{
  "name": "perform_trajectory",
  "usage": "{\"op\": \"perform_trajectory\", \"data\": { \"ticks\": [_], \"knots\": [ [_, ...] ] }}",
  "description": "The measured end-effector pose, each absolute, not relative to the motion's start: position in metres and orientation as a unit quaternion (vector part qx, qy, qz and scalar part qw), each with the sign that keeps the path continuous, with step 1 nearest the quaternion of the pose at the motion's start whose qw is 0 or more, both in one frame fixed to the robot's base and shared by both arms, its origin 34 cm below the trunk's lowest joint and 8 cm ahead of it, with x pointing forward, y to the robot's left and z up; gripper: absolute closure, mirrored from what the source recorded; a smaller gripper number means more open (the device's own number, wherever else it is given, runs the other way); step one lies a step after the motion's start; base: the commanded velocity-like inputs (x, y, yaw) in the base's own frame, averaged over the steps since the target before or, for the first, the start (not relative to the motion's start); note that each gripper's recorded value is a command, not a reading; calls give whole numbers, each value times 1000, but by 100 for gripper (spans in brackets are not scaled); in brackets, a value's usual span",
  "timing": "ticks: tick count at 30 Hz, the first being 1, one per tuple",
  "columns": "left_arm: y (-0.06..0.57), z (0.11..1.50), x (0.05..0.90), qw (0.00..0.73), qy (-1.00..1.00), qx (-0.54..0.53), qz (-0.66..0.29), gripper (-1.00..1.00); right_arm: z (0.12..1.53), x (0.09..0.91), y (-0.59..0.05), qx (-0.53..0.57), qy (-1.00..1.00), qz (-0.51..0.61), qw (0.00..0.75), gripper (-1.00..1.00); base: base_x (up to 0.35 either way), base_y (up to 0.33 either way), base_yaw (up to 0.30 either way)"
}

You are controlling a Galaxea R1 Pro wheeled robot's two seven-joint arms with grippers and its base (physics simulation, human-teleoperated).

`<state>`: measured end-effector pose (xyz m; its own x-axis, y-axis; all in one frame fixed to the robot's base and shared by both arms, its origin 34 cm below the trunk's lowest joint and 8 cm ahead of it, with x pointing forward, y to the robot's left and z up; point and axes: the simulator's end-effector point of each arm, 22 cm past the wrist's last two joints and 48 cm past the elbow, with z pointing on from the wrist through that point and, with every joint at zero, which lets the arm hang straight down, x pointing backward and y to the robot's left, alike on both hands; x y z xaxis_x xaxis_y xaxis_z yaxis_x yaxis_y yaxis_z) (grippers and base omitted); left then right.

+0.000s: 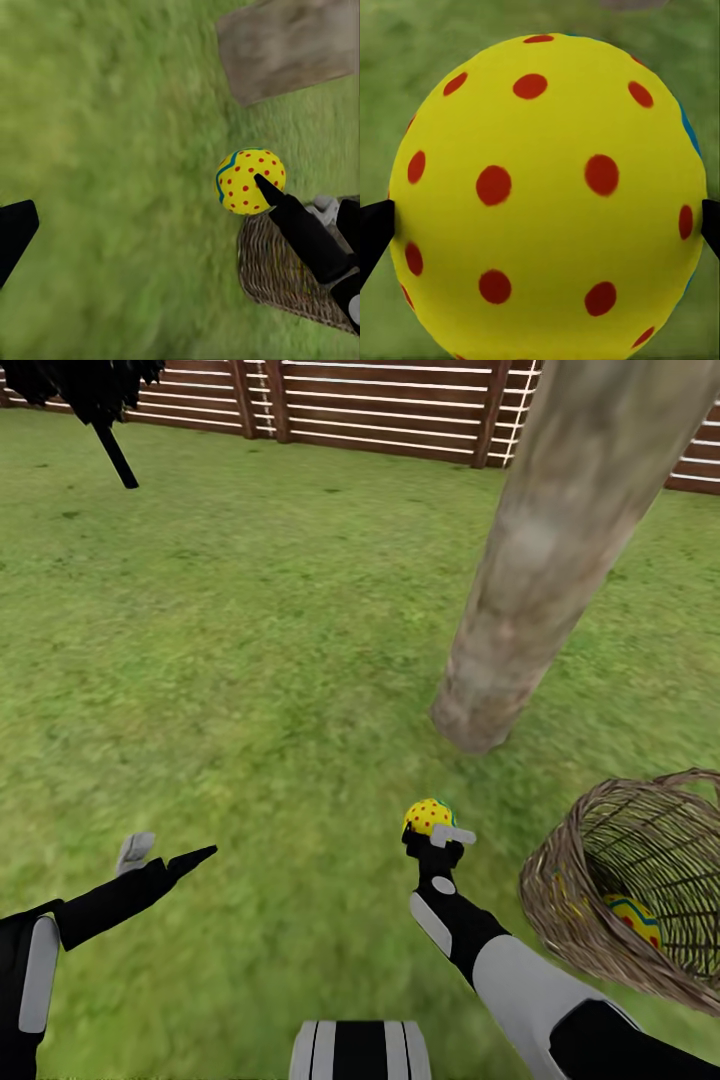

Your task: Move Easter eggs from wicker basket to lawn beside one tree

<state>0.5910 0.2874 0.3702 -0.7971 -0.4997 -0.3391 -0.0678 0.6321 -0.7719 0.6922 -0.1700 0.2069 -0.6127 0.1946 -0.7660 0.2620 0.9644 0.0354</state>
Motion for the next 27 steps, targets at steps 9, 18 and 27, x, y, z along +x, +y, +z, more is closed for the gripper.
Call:
{"op": "perform_trajectory", "data": {
  "ticks": [9, 18, 27],
  "knots": [
    [287, 351, 586, 257, 866, -172, -393, -100, 182, 679, -172, 126, 906, -44, 402, 100, 0, 0, 0],
    [287, 330, 580, 239, 870, -181, -391, -100, 158, 666, -172, 125, 914, -47, 384, 100, 0, 0, 0],
    [287, 311, 573, 223, 875, -188, -387, -100, 134, 650, -174, 123, 922, -53, 364, 100, 0, 0, 0]
  ]
}}
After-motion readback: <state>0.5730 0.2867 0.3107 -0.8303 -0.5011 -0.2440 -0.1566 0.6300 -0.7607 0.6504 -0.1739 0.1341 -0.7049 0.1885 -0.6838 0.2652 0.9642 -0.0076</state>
